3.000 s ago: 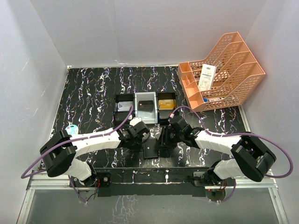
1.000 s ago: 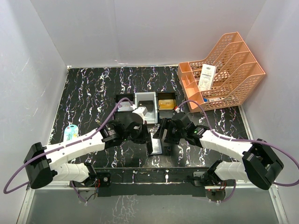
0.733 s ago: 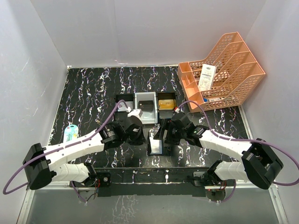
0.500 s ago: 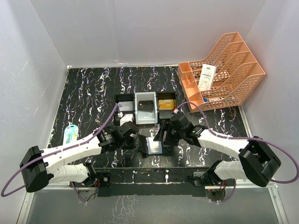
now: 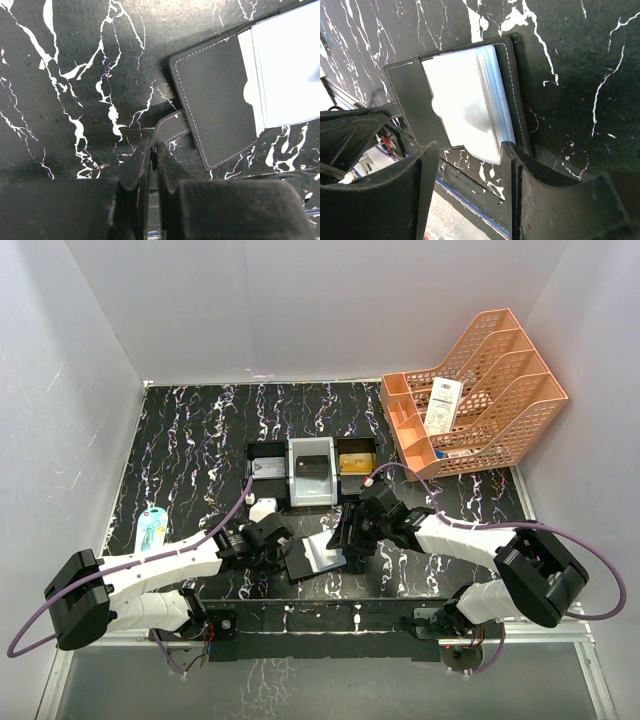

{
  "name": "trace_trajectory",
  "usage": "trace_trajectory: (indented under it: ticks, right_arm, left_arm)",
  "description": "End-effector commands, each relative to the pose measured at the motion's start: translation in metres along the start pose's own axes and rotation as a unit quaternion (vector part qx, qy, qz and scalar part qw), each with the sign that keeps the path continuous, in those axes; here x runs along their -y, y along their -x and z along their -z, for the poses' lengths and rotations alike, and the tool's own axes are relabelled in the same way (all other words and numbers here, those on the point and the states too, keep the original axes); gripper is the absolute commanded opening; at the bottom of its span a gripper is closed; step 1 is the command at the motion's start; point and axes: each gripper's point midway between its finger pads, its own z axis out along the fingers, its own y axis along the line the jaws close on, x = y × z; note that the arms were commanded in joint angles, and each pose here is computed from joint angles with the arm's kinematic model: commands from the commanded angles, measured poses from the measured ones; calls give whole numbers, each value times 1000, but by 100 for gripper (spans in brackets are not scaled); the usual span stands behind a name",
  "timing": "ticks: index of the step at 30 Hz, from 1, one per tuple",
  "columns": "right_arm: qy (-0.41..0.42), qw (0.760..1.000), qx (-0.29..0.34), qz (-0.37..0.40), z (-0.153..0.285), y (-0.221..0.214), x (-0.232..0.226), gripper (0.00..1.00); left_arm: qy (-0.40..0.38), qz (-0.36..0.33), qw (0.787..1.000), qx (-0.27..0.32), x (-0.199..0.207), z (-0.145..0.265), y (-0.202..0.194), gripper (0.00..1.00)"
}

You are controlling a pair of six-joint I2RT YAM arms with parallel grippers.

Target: Take the credit cards out of the card holder

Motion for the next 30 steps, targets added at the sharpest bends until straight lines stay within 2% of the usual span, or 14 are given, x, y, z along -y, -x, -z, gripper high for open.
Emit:
trace_trajectory:
  ticks: [1, 14, 23, 30]
  right_arm:
    - [43, 999, 10, 17, 0, 13, -27, 49]
    - [53, 998, -22, 21, -11, 6, -29, 44]
    - [112, 992, -29, 45, 0, 8, -58, 28]
    - [137, 988, -41, 58, 3, 6, -73, 28]
  left_arm:
    - [19, 0, 1000, 5, -8, -4, 0, 0]
    - [23, -7, 1000, 0, -8, -7, -2, 0]
    - [13, -8, 1000, -2, -2, -8, -1, 0]
    - [9, -13, 1000, -2, 2, -9, 0, 0]
